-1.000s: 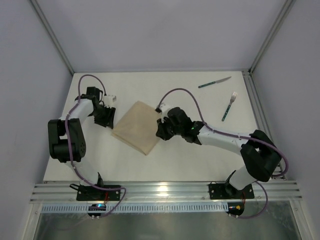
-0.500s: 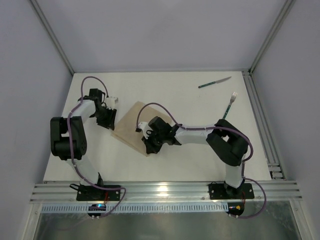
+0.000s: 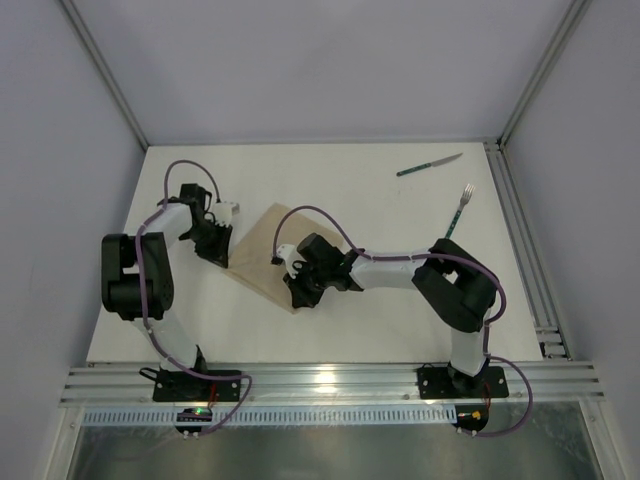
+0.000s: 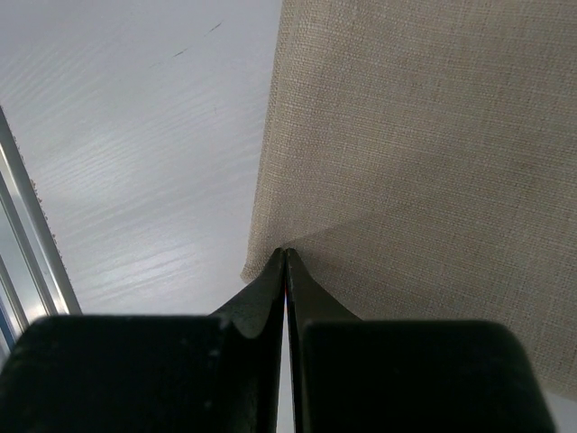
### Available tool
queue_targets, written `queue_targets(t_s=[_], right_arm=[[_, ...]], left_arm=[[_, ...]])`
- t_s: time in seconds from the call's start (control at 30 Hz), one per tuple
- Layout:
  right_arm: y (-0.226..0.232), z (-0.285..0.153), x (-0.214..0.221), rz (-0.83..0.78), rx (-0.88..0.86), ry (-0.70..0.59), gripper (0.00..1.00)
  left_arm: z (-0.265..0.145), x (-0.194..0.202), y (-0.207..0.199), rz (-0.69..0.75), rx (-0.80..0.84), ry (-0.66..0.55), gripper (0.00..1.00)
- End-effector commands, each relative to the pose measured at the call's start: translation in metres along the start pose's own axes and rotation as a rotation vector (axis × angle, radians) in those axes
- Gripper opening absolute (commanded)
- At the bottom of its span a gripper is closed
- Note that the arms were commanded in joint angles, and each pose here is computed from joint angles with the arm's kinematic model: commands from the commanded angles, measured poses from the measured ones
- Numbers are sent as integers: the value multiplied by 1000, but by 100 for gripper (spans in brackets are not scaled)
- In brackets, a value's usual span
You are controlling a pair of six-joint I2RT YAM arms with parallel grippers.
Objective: Fold the napkin into a case and place the utensils inside
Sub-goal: Smooth out the square-folded napkin at the center of the board.
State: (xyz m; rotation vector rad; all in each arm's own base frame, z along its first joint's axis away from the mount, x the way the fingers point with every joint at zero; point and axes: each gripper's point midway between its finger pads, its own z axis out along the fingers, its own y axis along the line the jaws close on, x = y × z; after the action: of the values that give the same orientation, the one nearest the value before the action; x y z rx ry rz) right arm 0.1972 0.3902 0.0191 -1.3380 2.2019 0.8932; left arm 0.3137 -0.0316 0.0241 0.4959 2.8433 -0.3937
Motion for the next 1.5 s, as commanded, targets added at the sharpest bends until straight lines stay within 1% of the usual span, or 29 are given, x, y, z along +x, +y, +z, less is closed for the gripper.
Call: queue_targets(t_s=[0.0, 0.03, 0.07, 0.1, 0.2, 0.37, 0.5, 0.6, 0.7, 0.87, 0.93, 1.0, 1.1, 1.13, 1.2, 1.23, 1.27, 1.3, 1.33, 1.37, 1.47], right_arm=[[1, 0, 8, -2, 7, 12, 4], [2, 0, 8, -4, 6, 12, 4], [2, 0, 9, -1, 5, 13, 4], [2, 0, 9, 0, 6, 13, 4], [1, -1, 8, 3, 16, 9, 4], [3, -9, 1, -3, 21, -7, 4], [8, -13, -7, 1, 0, -30, 4], [7, -11, -7, 9, -7, -34, 4], [5, -10, -5, 50, -8, -34, 4], [4, -12, -15, 58, -13, -60, 4], [5, -17, -28, 79, -27, -85, 4], [5, -32, -53, 94, -30, -144, 4], [-11, -64, -85, 145, 14, -245, 15], [-36, -78, -89, 226, 62, -279, 23], [-63, -97, -92, 321, 112, -315, 31], [-80, -105, -91, 386, 145, -334, 37], [-109, -118, -88, 441, 206, -359, 43], [-121, -123, -86, 465, 239, -360, 49], [-135, -119, -78, 490, 257, -335, 55], [-149, -127, -80, 500, 275, -328, 62], [-173, -119, -77, 495, 301, -292, 69]], left_arm=[[-8, -2, -9, 28, 38, -8, 16], [-7, -2, -8, 28, 37, -8, 13], [-8, -3, -8, 29, 32, -11, 5], [-8, -3, -7, 26, 28, -9, 0], [-14, -9, -6, 24, 13, -30, 0], [-38, -15, -15, 39, 17, -65, 0], [-47, -2, -22, 38, 32, -28, 0], [-43, 11, -25, 30, 46, 13, 0], [-40, 23, -26, 33, 58, 58, 0], [-20, 41, -17, 26, 37, 135, 0], [-12, 47, -12, 25, 21, 165, 0], [-4, 48, -6, 23, 8, 177, 0], [2, 52, 1, 25, -24, 201, 0], [3, 52, 2, 29, -32, 204, 0], [4, 53, 4, 35, -52, 206, 0], [3, 53, 6, 37, -59, 202, 0], [4, 54, 6, 38, -62, 202, 0], [4, 54, 6, 43, -62, 201, 0], [5, 53, 7, 42, -64, 197, 0], [6, 55, 7, 42, -65, 202, 0], [7, 56, 8, 41, -68, 208, 0]])
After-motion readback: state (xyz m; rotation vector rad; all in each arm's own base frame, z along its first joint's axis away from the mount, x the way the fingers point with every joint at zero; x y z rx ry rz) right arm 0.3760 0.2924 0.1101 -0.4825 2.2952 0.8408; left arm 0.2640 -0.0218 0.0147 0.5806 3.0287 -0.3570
